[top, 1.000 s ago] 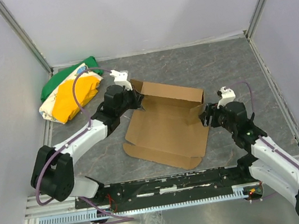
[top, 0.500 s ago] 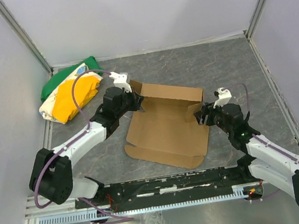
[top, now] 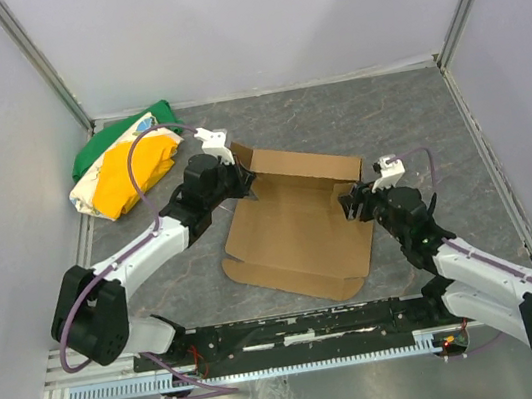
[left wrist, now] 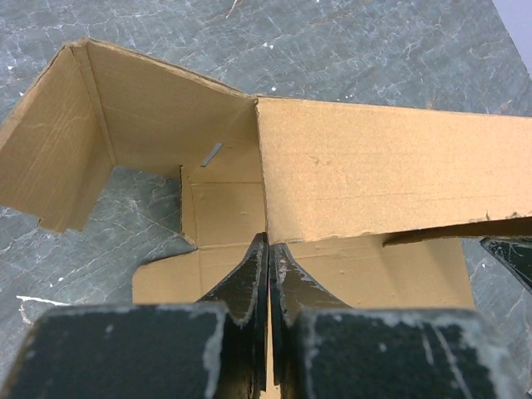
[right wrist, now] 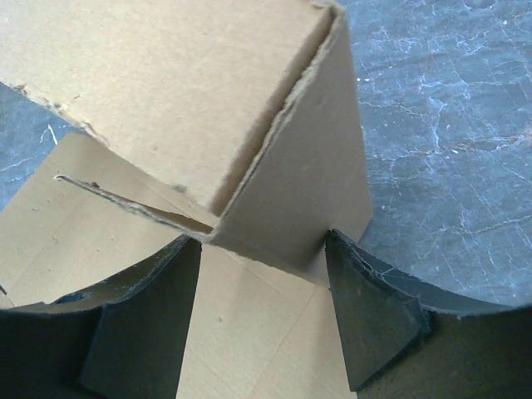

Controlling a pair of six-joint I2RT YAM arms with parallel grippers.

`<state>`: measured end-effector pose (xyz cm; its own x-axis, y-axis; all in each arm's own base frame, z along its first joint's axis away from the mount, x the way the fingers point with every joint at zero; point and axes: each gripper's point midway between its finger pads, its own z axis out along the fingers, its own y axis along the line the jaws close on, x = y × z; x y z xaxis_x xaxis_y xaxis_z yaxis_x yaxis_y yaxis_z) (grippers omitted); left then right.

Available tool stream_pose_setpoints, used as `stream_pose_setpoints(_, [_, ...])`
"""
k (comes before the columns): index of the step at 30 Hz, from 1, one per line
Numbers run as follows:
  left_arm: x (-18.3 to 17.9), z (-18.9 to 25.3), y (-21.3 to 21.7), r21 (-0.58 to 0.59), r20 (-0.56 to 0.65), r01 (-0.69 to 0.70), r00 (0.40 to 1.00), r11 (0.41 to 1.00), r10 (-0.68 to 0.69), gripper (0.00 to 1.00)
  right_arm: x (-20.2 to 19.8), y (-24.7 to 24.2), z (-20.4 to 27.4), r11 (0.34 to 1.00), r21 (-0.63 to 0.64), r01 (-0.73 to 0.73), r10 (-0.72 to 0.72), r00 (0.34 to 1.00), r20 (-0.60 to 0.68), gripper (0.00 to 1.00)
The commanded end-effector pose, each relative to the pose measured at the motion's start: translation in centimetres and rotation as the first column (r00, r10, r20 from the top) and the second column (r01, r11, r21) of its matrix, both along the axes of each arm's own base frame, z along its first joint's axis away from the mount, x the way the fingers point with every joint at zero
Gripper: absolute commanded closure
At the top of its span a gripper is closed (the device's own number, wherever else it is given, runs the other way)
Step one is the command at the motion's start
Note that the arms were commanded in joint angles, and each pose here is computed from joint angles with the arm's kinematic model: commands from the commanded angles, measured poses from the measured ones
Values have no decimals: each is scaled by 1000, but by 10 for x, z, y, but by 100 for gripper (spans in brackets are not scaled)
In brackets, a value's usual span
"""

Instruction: Fold the paper box

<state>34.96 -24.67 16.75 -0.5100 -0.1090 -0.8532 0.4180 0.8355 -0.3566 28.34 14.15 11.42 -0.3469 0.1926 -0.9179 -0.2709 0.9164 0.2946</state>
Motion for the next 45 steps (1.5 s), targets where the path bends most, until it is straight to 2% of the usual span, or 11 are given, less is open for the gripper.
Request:
stream_pose_setpoints(1, [-9, 17, -9, -50, -11, 27, 1000, 998, -27, 97, 16, 4, 26, 999, 1, 43, -43, 992, 115, 32])
stream_pose_setpoints(10, [-13, 20, -7, -58, -11, 25, 1000, 998, -25, 97, 26, -2, 28, 980, -49, 191, -182, 973, 145, 51])
stream_pose_setpoints(27, [-8, 42, -14, -56, -26, 41, 999, 998, -43, 97, 30, 11, 34, 975, -45, 218, -207, 963, 174, 37])
stream_pose_setpoints(34, [-9, 43, -17, -68, -30, 52, 998, 996, -55, 97, 32, 12, 34, 976, -42, 216, -205, 961, 185, 36])
stream_pose_setpoints(41, [-10, 40, -16, -61, -32, 56, 998, 997, -58, 97, 37, 17, 30, 975, -32, 218, -208, 960, 187, 60])
stream_pose_setpoints(43, [-11, 39, -17, -62, -34, 56, 998, 996, -58, 97, 38, 13, 30, 970, -28, 241, -232, 955, 187, 73])
stream_pose_setpoints(45, [-12, 38, -16, -62, -37, 57, 998, 996, -59, 97, 39, 9, 30, 963, -20, 268, -260, 947, 187, 91])
